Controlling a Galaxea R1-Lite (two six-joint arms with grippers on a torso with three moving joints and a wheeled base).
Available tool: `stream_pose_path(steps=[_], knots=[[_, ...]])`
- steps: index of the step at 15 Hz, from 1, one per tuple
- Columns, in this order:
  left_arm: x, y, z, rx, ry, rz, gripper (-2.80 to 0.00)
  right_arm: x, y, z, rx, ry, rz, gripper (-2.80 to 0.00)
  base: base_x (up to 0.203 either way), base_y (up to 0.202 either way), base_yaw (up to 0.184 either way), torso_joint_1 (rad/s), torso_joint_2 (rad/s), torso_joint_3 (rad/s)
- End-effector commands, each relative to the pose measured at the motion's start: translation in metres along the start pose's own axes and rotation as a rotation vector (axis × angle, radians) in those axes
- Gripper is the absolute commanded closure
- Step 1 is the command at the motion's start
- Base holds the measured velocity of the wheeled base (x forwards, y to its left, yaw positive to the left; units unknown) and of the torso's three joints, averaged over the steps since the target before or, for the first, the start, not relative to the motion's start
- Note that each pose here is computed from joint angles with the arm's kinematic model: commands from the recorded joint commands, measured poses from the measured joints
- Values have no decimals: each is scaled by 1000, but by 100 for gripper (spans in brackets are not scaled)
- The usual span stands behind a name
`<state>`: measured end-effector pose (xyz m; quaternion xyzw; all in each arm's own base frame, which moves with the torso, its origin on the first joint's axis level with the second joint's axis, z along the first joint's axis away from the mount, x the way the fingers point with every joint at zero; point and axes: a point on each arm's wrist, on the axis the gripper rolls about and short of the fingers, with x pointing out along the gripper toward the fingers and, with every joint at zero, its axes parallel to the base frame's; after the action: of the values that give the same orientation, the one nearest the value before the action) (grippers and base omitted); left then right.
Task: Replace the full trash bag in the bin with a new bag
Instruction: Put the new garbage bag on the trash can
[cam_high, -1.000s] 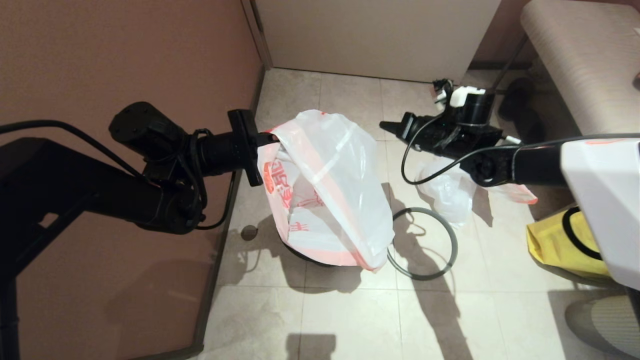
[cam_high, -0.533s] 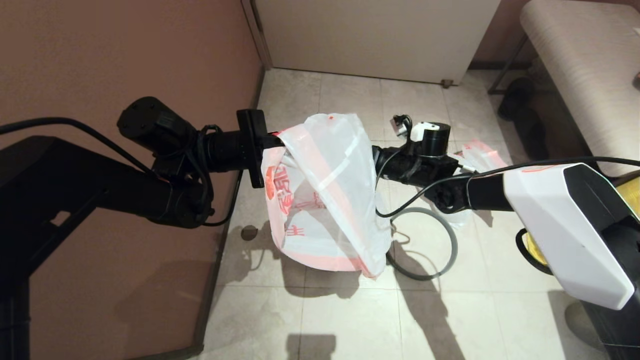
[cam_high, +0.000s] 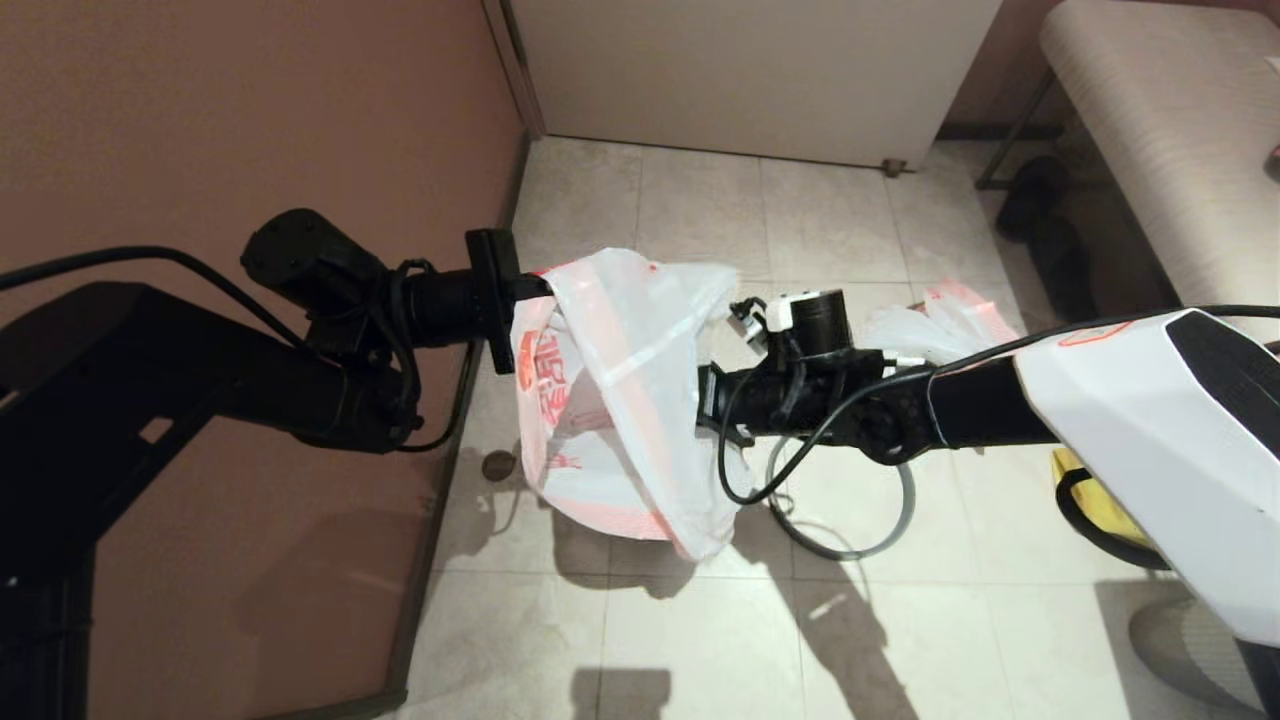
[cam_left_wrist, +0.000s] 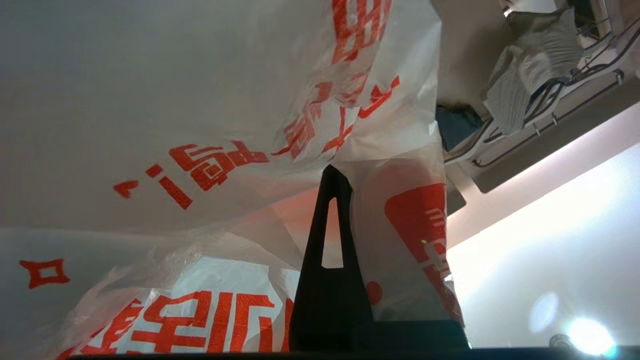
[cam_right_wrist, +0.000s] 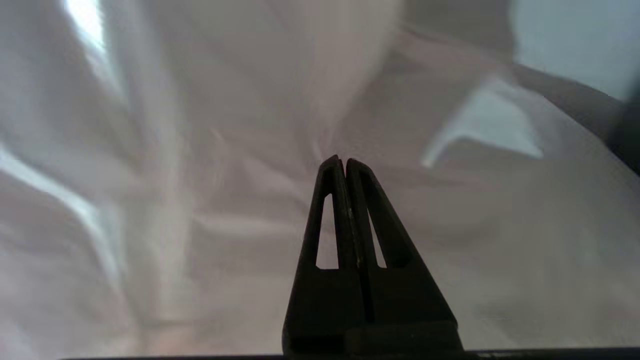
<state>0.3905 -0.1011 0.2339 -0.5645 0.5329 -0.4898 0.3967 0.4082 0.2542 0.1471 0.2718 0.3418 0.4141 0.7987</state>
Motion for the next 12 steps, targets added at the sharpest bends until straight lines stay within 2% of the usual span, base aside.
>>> stream_pose_path(steps=[1, 5, 7, 9, 12], knots=[[-9, -1, 4, 2, -17, -1, 0, 1, 0, -15, 32, 48, -40, 0, 0, 0, 0, 0, 0, 0], [-20, -3, 7, 11, -44, -9, 0, 20, -7, -38, 61, 103, -125, 0, 0, 0, 0, 0, 0, 0], [-28, -4, 10, 13, -63, -12, 0, 14, -3, -30, 45, 34, -158, 0, 0, 0, 0, 0, 0, 0], [-30, -6, 8, 21, -67, -13, 0, -19, 18, -6, 31, -84, -122, 0, 0, 0, 0, 0, 0, 0], [-30, -4, 10, 15, -66, -10, 0, -62, 48, 8, 26, -179, -77, 0, 0, 0, 0, 0, 0, 0]])
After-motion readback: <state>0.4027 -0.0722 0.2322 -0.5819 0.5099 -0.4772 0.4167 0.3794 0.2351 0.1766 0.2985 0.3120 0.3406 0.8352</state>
